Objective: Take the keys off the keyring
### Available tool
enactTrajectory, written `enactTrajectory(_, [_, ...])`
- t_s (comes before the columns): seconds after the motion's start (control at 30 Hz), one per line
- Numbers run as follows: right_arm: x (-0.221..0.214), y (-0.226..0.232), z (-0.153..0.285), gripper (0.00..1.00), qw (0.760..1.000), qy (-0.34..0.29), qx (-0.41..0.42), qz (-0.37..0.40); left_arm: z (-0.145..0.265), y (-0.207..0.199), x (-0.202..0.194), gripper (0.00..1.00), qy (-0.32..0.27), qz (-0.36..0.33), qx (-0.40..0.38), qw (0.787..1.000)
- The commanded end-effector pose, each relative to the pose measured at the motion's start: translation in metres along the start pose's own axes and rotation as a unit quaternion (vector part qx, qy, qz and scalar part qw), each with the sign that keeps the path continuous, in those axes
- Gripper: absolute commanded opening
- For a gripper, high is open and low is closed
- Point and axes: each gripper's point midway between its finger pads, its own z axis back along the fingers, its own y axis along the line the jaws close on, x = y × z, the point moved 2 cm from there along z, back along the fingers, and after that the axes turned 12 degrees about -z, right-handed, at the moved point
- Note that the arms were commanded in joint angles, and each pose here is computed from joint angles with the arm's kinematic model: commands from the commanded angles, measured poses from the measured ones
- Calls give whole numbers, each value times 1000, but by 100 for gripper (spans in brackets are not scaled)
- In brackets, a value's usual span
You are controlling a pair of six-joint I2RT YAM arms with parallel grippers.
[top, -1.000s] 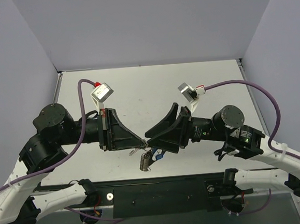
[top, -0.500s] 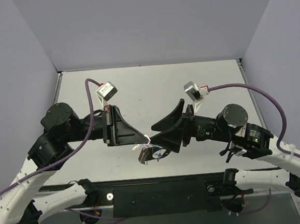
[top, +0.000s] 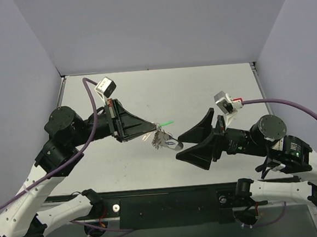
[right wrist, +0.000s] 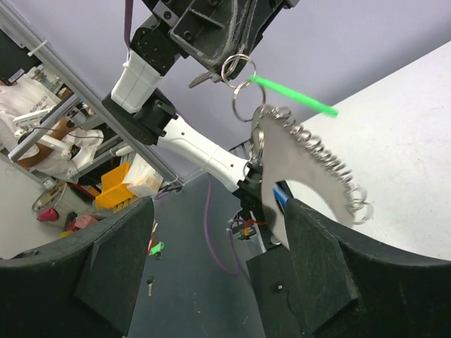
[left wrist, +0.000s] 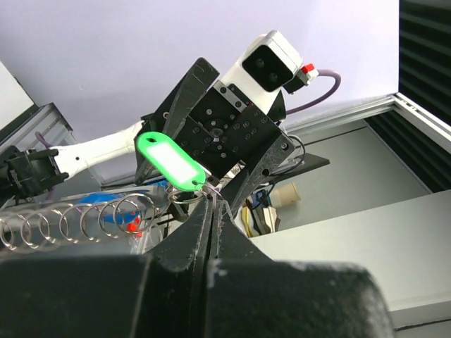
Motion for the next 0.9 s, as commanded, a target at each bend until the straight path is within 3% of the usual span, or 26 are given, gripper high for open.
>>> enactTrajectory(0.0, [16,18,7,70,999,-22,27,13,6,-24,13,0,-38,-15,-42,998])
enactTrajectory(0.43, [41,16,-9,60,997,-71,2,23,6,-16,11,0,-39,-13,-31,999])
enactTrajectory(0.87, [45,12,-30,51,997,-71,-10,32,6,-14,9,0,-34,-16,-38,999])
